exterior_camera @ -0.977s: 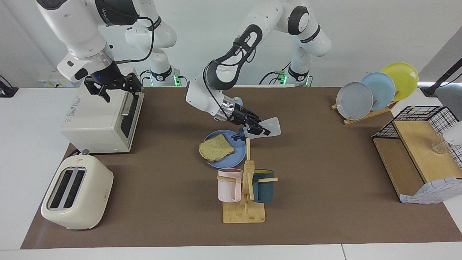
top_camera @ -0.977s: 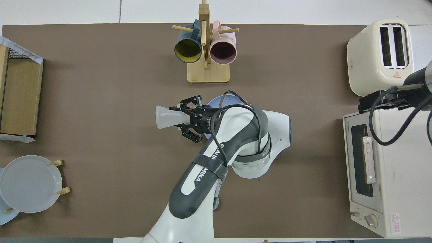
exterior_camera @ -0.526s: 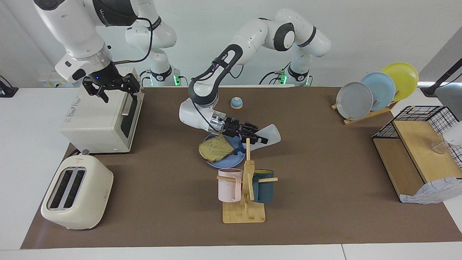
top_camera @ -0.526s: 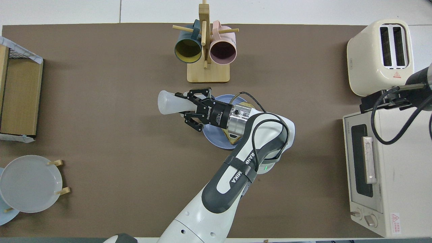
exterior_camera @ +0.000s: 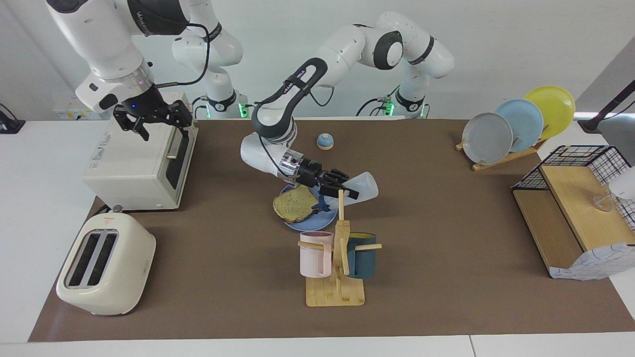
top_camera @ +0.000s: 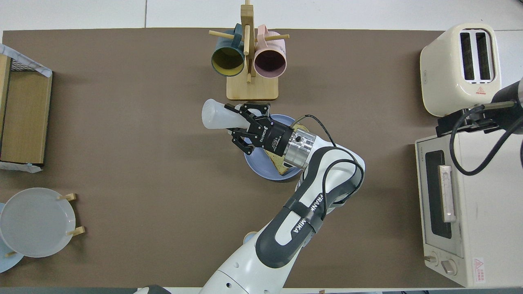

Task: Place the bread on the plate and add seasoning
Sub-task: 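Tilt and shake the bottle over the toast with the left gripper, then carry the bottle back toward the mug rack with the left gripper, then set the bottle upright on the table and open the left gripper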

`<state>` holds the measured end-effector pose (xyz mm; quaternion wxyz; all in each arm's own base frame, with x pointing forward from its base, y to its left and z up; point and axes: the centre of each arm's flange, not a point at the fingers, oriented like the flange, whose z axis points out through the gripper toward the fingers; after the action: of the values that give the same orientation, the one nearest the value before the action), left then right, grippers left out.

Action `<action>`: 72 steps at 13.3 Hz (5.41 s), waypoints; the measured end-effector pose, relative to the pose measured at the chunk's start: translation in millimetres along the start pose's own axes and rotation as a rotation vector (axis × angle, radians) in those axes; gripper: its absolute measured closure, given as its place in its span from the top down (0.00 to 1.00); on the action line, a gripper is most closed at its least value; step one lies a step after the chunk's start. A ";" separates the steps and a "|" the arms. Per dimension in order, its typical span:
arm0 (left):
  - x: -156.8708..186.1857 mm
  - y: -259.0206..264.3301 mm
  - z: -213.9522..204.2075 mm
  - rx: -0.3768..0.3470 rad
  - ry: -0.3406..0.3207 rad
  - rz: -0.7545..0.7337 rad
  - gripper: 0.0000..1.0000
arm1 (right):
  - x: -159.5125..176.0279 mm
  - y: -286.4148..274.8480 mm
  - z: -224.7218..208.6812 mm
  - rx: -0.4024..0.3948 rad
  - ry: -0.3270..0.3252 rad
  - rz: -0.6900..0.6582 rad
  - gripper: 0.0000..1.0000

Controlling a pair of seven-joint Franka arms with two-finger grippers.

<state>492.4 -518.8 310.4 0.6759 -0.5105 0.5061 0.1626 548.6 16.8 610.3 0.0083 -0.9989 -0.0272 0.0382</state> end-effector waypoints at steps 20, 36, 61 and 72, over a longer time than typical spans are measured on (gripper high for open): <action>32.3 -2.6 63.6 0.024 -0.034 0.040 0.47 | -0.7 0.0 -0.2 0.000 0.000 0.000 1.00; -72.2 -22.5 44.1 -0.202 0.151 -0.121 0.47 | -2.2 2.5 1.8 0.000 -0.005 0.004 1.00; -131.9 4.1 323.4 -1.095 1.047 -1.576 0.47 | -2.5 2.8 1.8 0.000 -0.005 0.005 1.00; -40.9 60.7 325.6 -1.013 1.136 -1.640 0.47 | -2.5 2.8 1.8 0.000 -0.005 0.005 1.00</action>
<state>598.6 -202.6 302.3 -0.0366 -0.9062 0.1272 -0.4017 546.2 13.8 608.7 0.0084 -0.9988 -0.0247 0.0407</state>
